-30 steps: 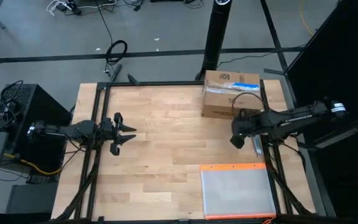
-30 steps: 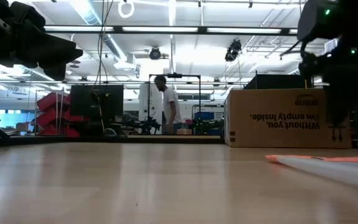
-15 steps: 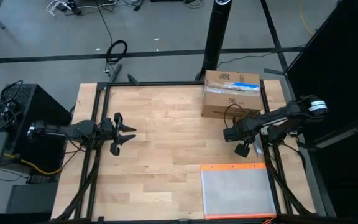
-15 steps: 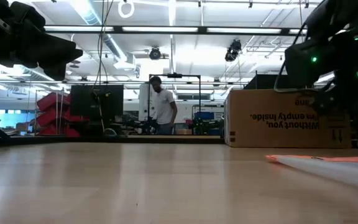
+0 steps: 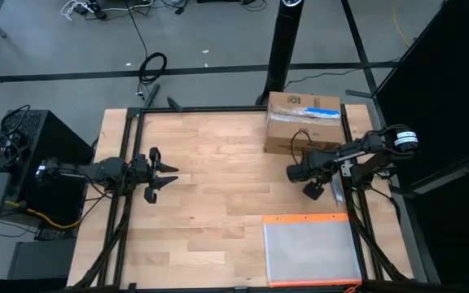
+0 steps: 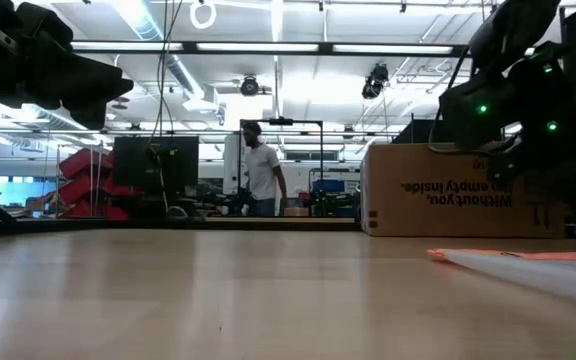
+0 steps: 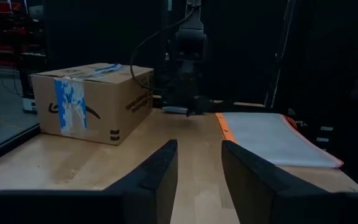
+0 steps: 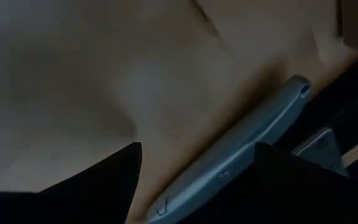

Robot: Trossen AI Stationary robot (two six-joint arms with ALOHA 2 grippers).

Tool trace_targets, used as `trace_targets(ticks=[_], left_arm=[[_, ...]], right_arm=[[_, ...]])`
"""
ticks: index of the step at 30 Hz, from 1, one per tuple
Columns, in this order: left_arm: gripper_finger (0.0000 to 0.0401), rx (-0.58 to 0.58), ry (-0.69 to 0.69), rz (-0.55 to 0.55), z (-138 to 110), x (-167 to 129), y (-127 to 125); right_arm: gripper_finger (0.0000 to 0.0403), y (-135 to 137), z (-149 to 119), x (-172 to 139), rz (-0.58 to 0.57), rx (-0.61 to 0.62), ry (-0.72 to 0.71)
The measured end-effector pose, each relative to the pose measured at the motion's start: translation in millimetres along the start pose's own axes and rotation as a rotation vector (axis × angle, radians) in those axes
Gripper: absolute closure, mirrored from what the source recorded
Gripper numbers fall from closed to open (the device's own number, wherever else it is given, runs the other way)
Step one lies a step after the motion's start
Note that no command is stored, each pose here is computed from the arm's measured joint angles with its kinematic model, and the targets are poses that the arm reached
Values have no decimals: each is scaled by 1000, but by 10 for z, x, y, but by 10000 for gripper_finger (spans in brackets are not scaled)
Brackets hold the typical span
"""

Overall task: Unpack boxes
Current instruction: Open the cardboard box using the cutter

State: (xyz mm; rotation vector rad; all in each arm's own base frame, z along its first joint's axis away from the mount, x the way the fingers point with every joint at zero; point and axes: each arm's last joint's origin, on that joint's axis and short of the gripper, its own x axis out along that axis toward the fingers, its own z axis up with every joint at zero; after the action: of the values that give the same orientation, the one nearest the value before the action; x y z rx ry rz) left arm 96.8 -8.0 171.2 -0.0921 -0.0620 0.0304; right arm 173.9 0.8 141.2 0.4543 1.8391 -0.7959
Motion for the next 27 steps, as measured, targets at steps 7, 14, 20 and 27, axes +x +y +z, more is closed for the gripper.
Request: trace_targets(ticks=[7, 14, 20, 27], left_arm=[[289, 0, 0, 0, 0, 0, 0], [285, 0, 0, 0, 1, 0, 0], [287, 0, 0, 0, 0, 0, 0], [290, 0, 0, 0, 0, 0, 0]], right_arm=[[108, -11, -3, 72, 42, 175, 51], [108, 75, -23, 50, 80, 286, 36], [108, 397, 9, -265, 255, 193, -136], [108, 425, -151, -378, 179, 128, -98]])
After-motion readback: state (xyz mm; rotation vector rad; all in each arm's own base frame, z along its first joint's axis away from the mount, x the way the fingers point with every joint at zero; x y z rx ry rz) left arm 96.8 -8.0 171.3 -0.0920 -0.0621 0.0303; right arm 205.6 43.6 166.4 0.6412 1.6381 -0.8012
